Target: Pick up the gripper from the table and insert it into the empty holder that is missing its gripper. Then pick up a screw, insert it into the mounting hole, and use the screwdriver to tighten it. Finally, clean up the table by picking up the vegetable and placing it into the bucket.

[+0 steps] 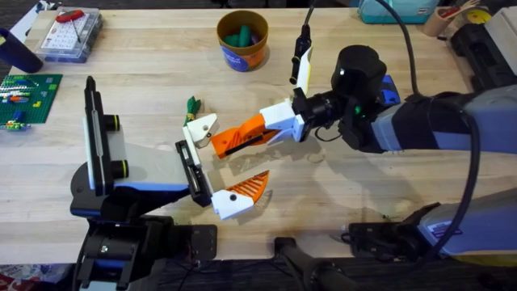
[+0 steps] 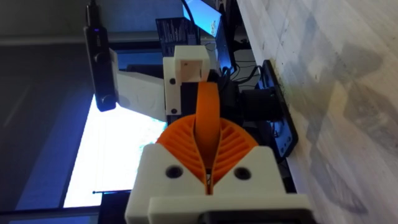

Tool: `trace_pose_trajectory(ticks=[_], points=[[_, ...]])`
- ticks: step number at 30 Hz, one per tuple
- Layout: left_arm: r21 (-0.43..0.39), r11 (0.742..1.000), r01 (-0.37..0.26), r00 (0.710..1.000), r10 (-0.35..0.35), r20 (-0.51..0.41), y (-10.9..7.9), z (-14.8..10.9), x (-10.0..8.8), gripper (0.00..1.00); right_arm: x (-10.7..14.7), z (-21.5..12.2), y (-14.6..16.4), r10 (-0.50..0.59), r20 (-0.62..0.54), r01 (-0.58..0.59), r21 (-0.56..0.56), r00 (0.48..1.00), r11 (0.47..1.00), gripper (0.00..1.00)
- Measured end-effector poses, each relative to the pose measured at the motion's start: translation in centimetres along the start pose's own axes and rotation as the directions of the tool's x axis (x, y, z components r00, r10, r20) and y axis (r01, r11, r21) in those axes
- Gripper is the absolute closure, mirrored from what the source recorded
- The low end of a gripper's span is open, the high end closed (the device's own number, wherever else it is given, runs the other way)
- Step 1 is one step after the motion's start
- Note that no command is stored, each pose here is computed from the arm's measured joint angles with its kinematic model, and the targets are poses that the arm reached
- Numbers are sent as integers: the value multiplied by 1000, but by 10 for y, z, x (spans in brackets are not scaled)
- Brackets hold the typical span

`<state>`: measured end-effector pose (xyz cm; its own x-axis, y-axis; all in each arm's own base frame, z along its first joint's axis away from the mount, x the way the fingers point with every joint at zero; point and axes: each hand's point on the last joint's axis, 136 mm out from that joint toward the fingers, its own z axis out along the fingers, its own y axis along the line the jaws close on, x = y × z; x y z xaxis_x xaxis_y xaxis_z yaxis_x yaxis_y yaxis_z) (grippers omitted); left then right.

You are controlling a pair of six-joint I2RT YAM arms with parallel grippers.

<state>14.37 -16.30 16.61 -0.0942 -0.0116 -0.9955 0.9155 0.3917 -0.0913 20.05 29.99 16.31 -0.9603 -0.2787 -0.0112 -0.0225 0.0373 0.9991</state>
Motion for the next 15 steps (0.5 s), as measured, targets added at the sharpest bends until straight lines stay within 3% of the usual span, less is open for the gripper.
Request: trace_pose_trajectory(ticks=[11, 15], points=[[-1, 1000, 6, 1000, -6, -3, 0, 0, 1, 11, 10, 0, 1, 14, -59, -15, -10, 998, 1000, 984], [-1, 1000, 6, 1000, -6, -3, 0, 0, 1, 11, 12, -1, 10, -65, -75, 63, -32, 995, 997, 984]])
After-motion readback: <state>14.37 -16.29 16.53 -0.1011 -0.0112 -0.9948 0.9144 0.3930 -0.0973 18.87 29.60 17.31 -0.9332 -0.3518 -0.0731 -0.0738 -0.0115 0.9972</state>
